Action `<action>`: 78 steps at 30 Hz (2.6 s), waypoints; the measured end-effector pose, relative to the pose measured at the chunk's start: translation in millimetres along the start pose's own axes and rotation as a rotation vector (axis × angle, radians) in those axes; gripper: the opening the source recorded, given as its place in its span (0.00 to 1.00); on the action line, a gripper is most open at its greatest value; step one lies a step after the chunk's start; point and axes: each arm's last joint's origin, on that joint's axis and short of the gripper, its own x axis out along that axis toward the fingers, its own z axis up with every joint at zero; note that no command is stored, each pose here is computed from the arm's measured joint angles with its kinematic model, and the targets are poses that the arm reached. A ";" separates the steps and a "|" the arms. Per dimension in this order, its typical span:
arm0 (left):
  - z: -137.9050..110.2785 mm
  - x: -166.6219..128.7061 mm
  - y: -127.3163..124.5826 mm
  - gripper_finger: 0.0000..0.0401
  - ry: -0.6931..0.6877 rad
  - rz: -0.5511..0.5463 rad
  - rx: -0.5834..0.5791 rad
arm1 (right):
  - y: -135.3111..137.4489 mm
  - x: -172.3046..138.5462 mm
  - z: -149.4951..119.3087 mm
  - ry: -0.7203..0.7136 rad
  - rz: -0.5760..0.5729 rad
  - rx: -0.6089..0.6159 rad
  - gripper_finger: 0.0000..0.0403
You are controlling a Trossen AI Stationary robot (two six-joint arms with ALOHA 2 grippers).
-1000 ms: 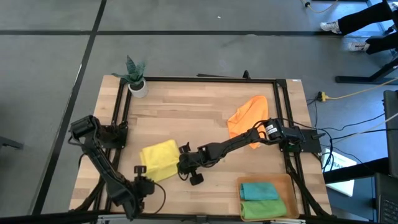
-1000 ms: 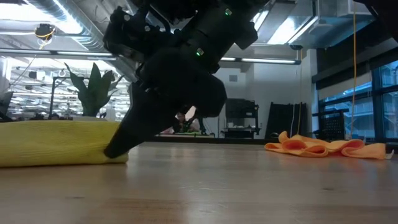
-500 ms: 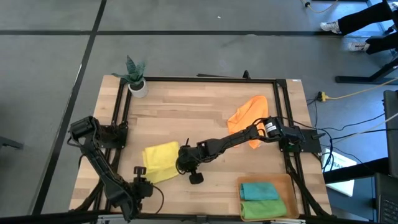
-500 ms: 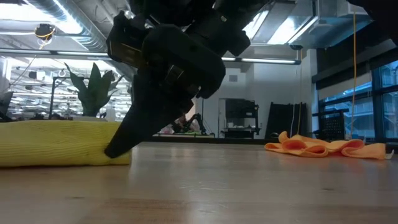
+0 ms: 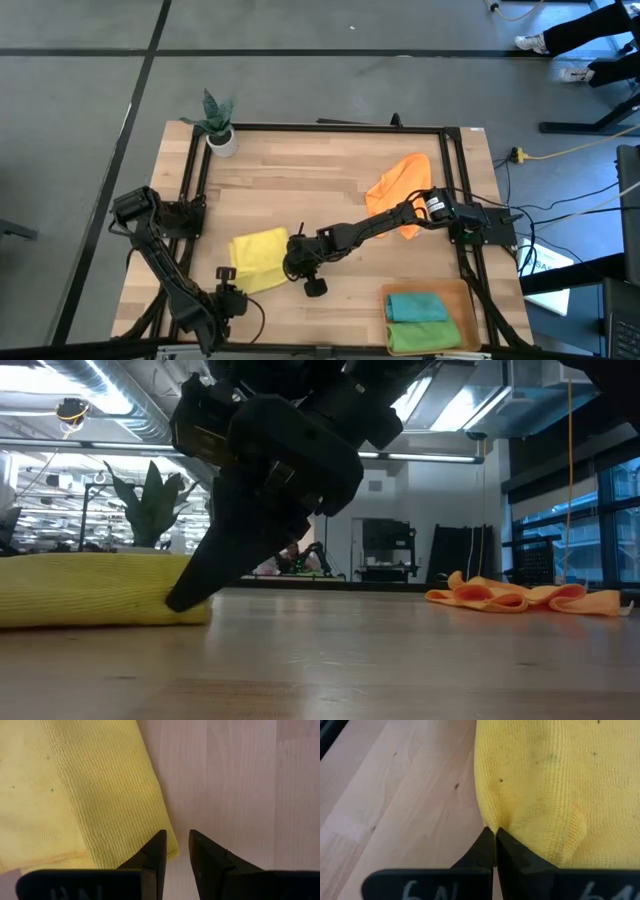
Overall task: Roll microfiber towels into tight, uniform cylinder then place into a basket
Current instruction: Roll the yellow microfiber towel
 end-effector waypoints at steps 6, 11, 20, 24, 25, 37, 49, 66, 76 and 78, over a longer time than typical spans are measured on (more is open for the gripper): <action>1.1 0.5 0.8 0.22 0.000 0.002 -0.032 | 0.0 0.0 0.0 0.000 0.000 -0.001 0.02; 5.8 2.8 4.1 0.27 0.004 0.008 -0.082 | 0.0 0.0 0.0 0.000 0.000 -0.001 0.02; 8.0 4.1 6.5 0.29 0.011 0.017 -0.005 | 0.0 0.0 0.0 0.000 0.000 -0.001 0.02; 5.0 7.1 3.9 0.29 0.017 0.026 0.008 | 0.0 0.0 -0.1 0.001 0.000 -0.001 0.02; 2.6 10.5 2.2 0.29 0.025 0.038 0.019 | 0.0 0.0 -0.1 0.001 0.000 -0.001 0.02; -8.0 30.5 -7.2 0.25 0.059 0.107 0.017 | 0.0 -0.1 0.1 0.002 0.000 0.002 0.02; -5.8 20.2 -3.1 0.00 0.086 0.049 -0.070 | 1.3 -0.1 -0.8 0.013 0.029 0.088 0.02; -1.4 -10.7 15.0 0.00 0.053 0.038 -0.199 | 14.6 -16.2 11.2 -0.020 -0.006 0.173 0.02; -1.3 -10.9 23.3 0.00 0.029 0.125 -0.267 | 14.3 -18.5 12.4 -0.038 -0.180 0.186 0.02; 0.0 -10.8 24.7 0.00 0.015 0.138 -0.269 | 14.4 -19.0 13.1 -0.048 -0.221 0.185 0.02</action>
